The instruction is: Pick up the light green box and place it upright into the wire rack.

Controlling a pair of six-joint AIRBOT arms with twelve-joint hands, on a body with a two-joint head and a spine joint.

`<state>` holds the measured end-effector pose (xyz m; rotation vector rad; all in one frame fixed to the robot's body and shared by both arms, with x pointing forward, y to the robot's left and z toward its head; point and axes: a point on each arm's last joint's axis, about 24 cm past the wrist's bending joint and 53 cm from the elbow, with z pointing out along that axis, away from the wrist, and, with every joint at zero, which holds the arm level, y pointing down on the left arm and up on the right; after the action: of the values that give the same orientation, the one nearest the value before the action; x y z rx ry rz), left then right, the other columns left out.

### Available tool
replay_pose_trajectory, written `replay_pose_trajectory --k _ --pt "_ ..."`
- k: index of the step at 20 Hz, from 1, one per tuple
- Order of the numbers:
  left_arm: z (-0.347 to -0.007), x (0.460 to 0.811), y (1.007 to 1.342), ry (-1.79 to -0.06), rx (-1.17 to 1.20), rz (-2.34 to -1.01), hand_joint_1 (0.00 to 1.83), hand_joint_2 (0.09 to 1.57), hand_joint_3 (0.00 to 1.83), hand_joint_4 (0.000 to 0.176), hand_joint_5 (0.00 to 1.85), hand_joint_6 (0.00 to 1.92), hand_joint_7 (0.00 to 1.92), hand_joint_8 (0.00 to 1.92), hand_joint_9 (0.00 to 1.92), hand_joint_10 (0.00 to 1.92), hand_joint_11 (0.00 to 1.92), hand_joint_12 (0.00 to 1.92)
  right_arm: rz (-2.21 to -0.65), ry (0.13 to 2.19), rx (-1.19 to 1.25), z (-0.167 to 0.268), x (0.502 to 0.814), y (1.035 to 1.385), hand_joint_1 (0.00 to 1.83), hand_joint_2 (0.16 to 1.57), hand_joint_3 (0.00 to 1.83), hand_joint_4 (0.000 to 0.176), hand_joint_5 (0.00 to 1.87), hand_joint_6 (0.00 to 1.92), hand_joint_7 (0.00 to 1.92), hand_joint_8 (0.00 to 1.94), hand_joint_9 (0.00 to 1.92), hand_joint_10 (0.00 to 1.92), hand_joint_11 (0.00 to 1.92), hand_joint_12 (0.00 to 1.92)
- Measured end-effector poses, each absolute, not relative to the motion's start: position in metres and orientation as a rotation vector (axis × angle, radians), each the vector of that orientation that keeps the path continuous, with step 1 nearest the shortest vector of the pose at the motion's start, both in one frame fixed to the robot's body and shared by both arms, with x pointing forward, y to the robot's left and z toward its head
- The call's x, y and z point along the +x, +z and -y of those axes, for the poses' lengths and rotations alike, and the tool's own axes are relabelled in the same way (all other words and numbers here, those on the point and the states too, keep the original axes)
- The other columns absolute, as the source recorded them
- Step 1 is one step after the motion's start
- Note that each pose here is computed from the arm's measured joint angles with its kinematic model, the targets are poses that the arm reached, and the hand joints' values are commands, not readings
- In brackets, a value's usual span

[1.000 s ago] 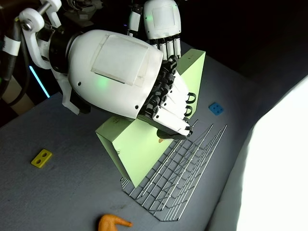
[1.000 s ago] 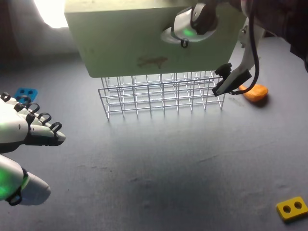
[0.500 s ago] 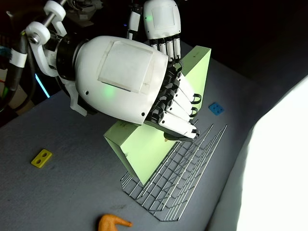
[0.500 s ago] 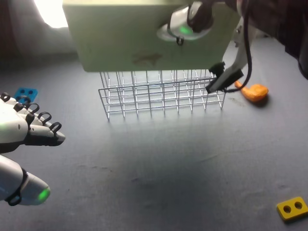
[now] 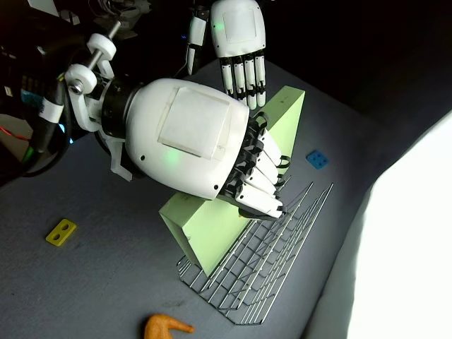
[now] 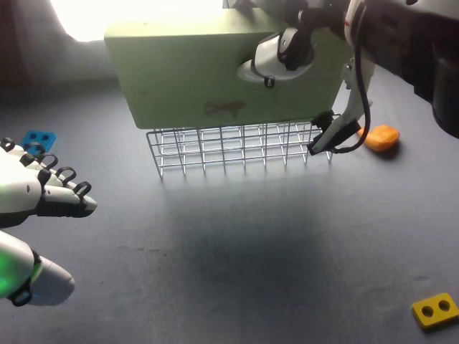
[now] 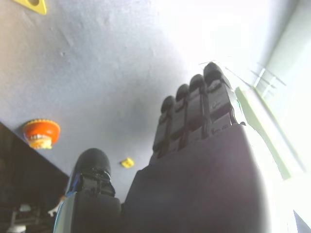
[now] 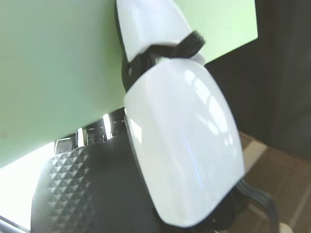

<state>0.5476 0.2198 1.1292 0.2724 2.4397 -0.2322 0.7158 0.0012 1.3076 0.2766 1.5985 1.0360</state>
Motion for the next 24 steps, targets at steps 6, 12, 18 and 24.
replay_pose_trajectory --k 6,12,18,24 --pt "-0.220 0.547 1.129 -0.234 0.271 -2.440 0.02 1.23 0.00 0.000 0.07 0.00 0.08 0.00 0.07 0.00 0.00 0.25 -1.620 1.049 0.308 -0.003 0.723 1.295 1.35 1.19 0.00 0.000 0.89 1.01 0.84 1.28 0.69 1.53 0.32 1.84" --pt "-0.220 0.548 1.129 -0.233 0.273 -2.439 0.00 1.23 0.00 0.000 0.07 0.00 0.08 0.00 0.07 0.00 0.00 0.22 -1.645 1.031 0.292 -0.008 0.729 1.279 1.35 1.18 0.00 0.000 0.90 0.98 0.84 1.29 0.69 1.54 0.34 1.85" --pt "-0.219 0.548 1.129 -0.233 0.272 -2.439 0.00 1.23 0.00 0.000 0.07 0.00 0.07 0.00 0.07 0.00 0.00 0.24 -1.664 1.016 0.313 -0.004 0.737 1.264 1.35 1.19 0.00 0.000 0.88 0.99 0.83 1.31 0.67 1.57 0.31 1.89" --pt "-0.220 0.548 1.129 -0.232 0.273 -2.440 0.00 1.23 0.00 0.000 0.07 0.00 0.09 0.00 0.08 0.00 0.00 0.24 -1.673 1.036 0.331 -0.005 0.738 1.260 1.36 1.18 0.00 0.000 0.88 1.03 0.87 1.23 0.73 1.50 0.37 1.83"
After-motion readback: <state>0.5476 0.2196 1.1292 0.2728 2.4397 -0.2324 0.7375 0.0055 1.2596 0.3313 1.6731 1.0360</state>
